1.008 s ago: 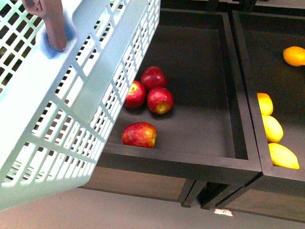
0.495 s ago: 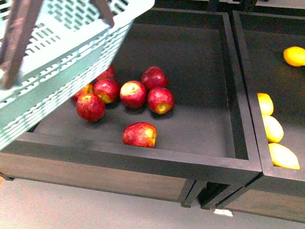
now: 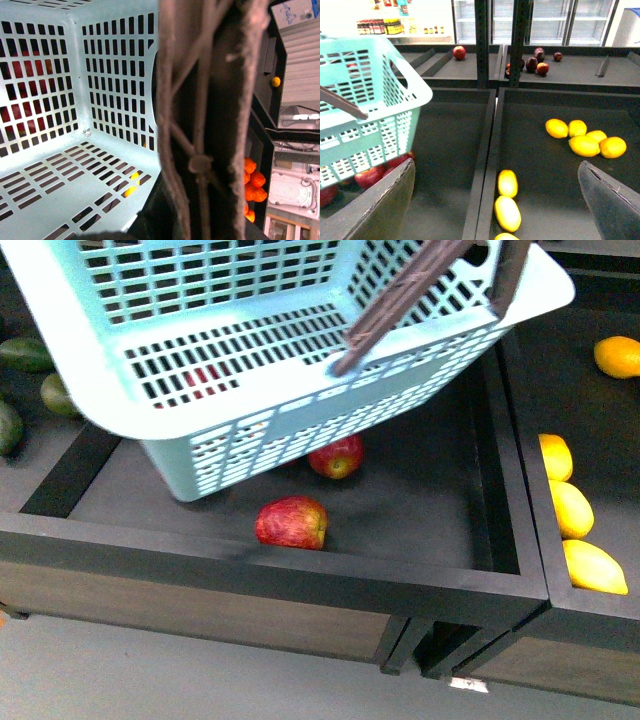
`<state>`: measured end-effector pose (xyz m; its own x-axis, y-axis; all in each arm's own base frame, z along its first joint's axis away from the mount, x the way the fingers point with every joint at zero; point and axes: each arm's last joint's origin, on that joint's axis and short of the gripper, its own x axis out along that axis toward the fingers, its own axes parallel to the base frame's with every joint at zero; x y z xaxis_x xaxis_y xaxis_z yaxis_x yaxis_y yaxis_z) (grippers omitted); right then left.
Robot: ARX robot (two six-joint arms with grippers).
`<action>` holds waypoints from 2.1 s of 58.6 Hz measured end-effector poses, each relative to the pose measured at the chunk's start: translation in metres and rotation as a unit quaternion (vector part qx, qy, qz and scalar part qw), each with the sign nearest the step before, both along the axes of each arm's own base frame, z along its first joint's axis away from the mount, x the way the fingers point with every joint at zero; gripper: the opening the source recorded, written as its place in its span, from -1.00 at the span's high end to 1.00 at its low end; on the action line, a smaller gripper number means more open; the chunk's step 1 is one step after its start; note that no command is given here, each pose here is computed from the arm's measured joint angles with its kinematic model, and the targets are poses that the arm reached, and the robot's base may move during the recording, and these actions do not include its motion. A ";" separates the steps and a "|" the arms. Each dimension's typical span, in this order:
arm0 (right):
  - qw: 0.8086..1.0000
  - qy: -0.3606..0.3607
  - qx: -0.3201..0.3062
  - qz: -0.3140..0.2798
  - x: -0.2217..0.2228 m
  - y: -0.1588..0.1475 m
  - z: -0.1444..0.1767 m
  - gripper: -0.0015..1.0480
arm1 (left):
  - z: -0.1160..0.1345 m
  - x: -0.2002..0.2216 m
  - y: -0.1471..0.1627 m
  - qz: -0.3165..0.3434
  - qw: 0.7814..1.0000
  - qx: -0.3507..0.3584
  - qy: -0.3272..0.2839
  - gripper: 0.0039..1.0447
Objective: Pick lemon and mango into basket
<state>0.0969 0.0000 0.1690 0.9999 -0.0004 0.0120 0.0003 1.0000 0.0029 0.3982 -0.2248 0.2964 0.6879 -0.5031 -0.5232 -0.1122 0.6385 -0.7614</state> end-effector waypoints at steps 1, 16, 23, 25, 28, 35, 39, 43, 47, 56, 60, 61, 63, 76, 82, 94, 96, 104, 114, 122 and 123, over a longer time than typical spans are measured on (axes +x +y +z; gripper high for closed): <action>1.000 0.000 0.000 0.000 0.000 0.000 0.000 -0.83 | 0.000 0.001 -0.003 -0.003 1.000 -0.001 0.000 0.91; 1.000 0.000 0.000 0.000 0.000 0.000 0.000 -0.83 | 0.020 -0.020 -0.075 -0.152 0.988 0.006 -0.012 0.91; 1.000 0.000 0.000 0.000 0.000 0.000 0.000 -0.83 | 0.022 -0.036 -0.093 -0.200 0.980 0.013 -0.011 0.91; 1.000 0.000 0.000 0.000 0.000 0.000 0.000 -0.83 | 0.021 -0.038 -0.094 -0.203 0.979 0.013 -0.010 0.91; 1.000 0.000 0.000 0.000 0.000 0.000 0.000 -0.83 | 0.021 -0.038 -0.095 -0.204 0.979 0.014 -0.009 0.91; 1.000 0.000 0.000 0.000 0.000 0.000 0.000 -0.83 | 0.018 -0.034 -0.092 -0.194 0.981 0.023 -0.013 0.91; 1.000 0.000 0.000 0.000 0.000 0.000 0.000 -0.83 | 0.018 -0.031 -0.089 -0.188 0.982 0.027 -0.016 0.91; 1.000 0.000 0.000 0.000 0.000 0.000 0.000 -0.83 | 0.018 -0.028 -0.086 -0.183 0.983 0.030 -0.017 0.91; 1.000 0.000 0.000 0.000 0.000 0.000 0.000 -0.83 | 0.018 -0.027 -0.084 -0.180 0.983 0.031 -0.018 0.91; 1.000 0.000 0.000 0.000 0.000 0.000 0.000 -0.83 | 0.018 -0.028 -0.085 -0.182 0.983 0.030 -0.018 0.91; 1.000 0.000 0.000 0.000 0.000 0.000 0.000 -0.83 | 0.018 -0.029 -0.086 -0.185 0.982 0.029 -0.017 0.91; 1.000 0.000 0.000 0.000 0.000 0.000 0.000 -0.83 | 0.018 -0.029 -0.086 -0.186 0.982 0.028 -0.017 0.91; 1.000 0.000 0.000 0.000 0.000 0.000 0.000 -0.83 | 0.018 -0.029 -0.086 -0.187 0.982 0.028 -0.017 0.91; 0.999 0.035 0.022 -0.013 0.001 -0.001 -0.001 -0.83 | 0.018 -0.029 -0.086 -0.187 0.982 0.028 -0.017 0.91; 0.977 0.169 0.115 -0.054 0.009 -0.009 0.003 -0.83 | 0.018 -0.028 -0.086 -0.184 0.982 0.030 -0.017 0.91; 0.963 0.125 0.178 -0.157 0.063 -0.079 0.044 -0.83 | 0.018 -0.029 -0.086 -0.187 0.982 0.029 -0.017 0.91; 0.962 0.117 0.171 -0.177 0.072 -0.093 0.047 -0.83 | 0.018 -0.029 -0.086 -0.187 0.982 0.029 -0.017 0.91; 0.950 0.126 0.147 -0.245 0.116 -0.152 0.034 -0.83 | 0.018 -0.029 -0.086 -0.187 0.982 0.029 -0.017 0.91; 0.920 0.195 0.161 -0.299 0.172 -0.221 -0.014 -0.83 | 0.018 -0.029 -0.086 -0.187 0.982 0.029 -0.017 0.91; 0.897 0.232 0.180 -0.331 0.210 -0.262 -0.054 -0.83 | 0.018 -0.029 -0.086 -0.187 0.982 0.029 -0.017 0.91; 0.895 0.234 0.182 -0.333 0.213 -0.265 -0.057 -0.83 | 0.018 -0.029 -0.086 -0.187 0.982 0.029 -0.017 0.91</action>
<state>0.3100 -0.2654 0.1120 0.6718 -0.5177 -0.5298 0.6828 0.7102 0.1717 0.3693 -0.3109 0.3146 0.4792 -0.6931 -0.5385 0.1634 0.6733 -0.7211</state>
